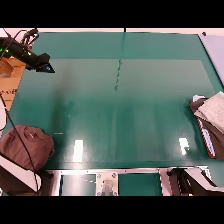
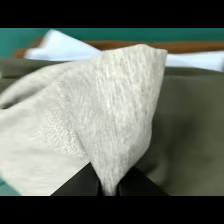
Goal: Fold the shirts.
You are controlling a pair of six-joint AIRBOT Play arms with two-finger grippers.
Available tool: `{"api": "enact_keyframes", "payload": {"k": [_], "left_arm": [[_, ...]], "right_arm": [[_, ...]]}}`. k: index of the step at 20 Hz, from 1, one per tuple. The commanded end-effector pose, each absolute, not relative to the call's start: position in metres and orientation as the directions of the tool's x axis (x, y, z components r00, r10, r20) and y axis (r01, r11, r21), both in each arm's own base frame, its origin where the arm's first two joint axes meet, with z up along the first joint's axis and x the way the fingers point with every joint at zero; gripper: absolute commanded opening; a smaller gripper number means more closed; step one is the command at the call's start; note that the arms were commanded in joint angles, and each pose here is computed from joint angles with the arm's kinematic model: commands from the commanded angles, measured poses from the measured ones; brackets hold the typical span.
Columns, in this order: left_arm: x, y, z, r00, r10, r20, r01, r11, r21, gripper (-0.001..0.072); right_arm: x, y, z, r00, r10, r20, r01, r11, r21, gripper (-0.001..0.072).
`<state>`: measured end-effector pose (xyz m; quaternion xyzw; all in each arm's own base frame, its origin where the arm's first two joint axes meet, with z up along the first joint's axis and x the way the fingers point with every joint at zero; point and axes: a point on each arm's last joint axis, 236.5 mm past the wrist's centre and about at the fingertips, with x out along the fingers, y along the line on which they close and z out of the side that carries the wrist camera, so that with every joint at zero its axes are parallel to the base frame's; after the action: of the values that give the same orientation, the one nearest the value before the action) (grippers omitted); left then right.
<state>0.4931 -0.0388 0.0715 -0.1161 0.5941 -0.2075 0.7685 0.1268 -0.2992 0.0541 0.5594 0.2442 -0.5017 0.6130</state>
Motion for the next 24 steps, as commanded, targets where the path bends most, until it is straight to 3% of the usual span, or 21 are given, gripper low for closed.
{"api": "enact_keyframes", "payload": {"k": [1, 2, 7, 8, 10, 11, 15, 17, 18, 19, 21, 24], "left_arm": [[0.49, -0.039, 0.071, 0.196, -0.458, -0.867, 0.18, 0.886, -0.427, 0.0024], [0.49, -0.039, 0.071, 0.196, -0.458, -0.867, 0.18, 0.886, -0.427, 0.0023], [0.491, -0.041, 0.07, 0.198, -0.462, -0.865, 0.181, 0.884, -0.431, 0.0023], [0.491, -0.042, 0.07, 0.196, -0.462, -0.865, 0.182, 0.884, -0.431, 0.0024], [0.493, -0.043, 0.071, 0.207, -0.466, -0.86, 0.184, 0.882, -0.433, 0.0023], [0.495, -0.042, 0.071, 0.215, -0.465, -0.859, 0.185, 0.883, -0.432, 0.0023], [0.498, -0.042, 0.072, 0.225, -0.464, -0.857, 0.209, 0.882, -0.423, 0.0023], [0.503, -0.042, 0.075, 0.251, -0.463, -0.85, 0.211, 0.883, -0.419, 0.0023], [0.504, -0.042, 0.079, 0.265, -0.461, -0.847, 0.214, 0.884, -0.415, 0.0023], [0.505, -0.042, 0.088, 0.289, -0.458, -0.841, 0.224, 0.886, -0.406, 0.0022], [0.509, -0.04, 0.113, 0.364, -0.441, -0.82, 0.241, 0.895, -0.375, 0.0022], [0.49, -0.05, 0.135, 0.368, -0.443, -0.818, 0.276, 0.891, -0.359, 0.0021]], "right_arm": [[0.088, -0.286, 0.013, 0.27, -0.289, -0.919, 0.909, -0.237, 0.342, 0.0014], [0.087, -0.289, 0.015, 0.285, -0.297, -0.911, 0.894, -0.262, 0.365, 0.0014], [0.1, -0.297, 0.027, 0.339, -0.329, -0.881, 0.881, -0.217, 0.42, 0.0015], [0.099, -0.294, 0.023, 0.338, -0.318, -0.886, 0.882, -0.221, 0.416, 0.0091], [0.099, -0.288, 0.017, 0.336, -0.29, -0.896, 0.885, -0.227, 0.406, 0.0595], [0.098, -0.285, 0.018, 0.337, -0.28, -0.899, 0.886, -0.23, 0.404, 0.064], [0.059, -0.281, 0.05, 0.199, -0.249, -0.948, 0.945, -0.208, 0.253, 0.0637], [0.071, -0.292, 0.078, 0.235, -0.281, -0.931, 0.941, -0.173, 0.29, 0.0603], [0.099, -0.297, 0.095, 0.318, -0.294, -0.901, 0.924, -0.118, 0.365, 0.0261], [0.134, -0.298, 0.109, 0.405, -0.293, -0.866, 0.902, -0.029, 0.431, 0.006], [0.204, -0.284, 0.124, 0.514, -0.248, -0.821, 0.858, 0.152, 0.491, 0.0014], [0.295, -0.215, 0.107, 0.539, -0.089, -0.837, 0.758, 0.485, 0.436, 0.0013]]}}
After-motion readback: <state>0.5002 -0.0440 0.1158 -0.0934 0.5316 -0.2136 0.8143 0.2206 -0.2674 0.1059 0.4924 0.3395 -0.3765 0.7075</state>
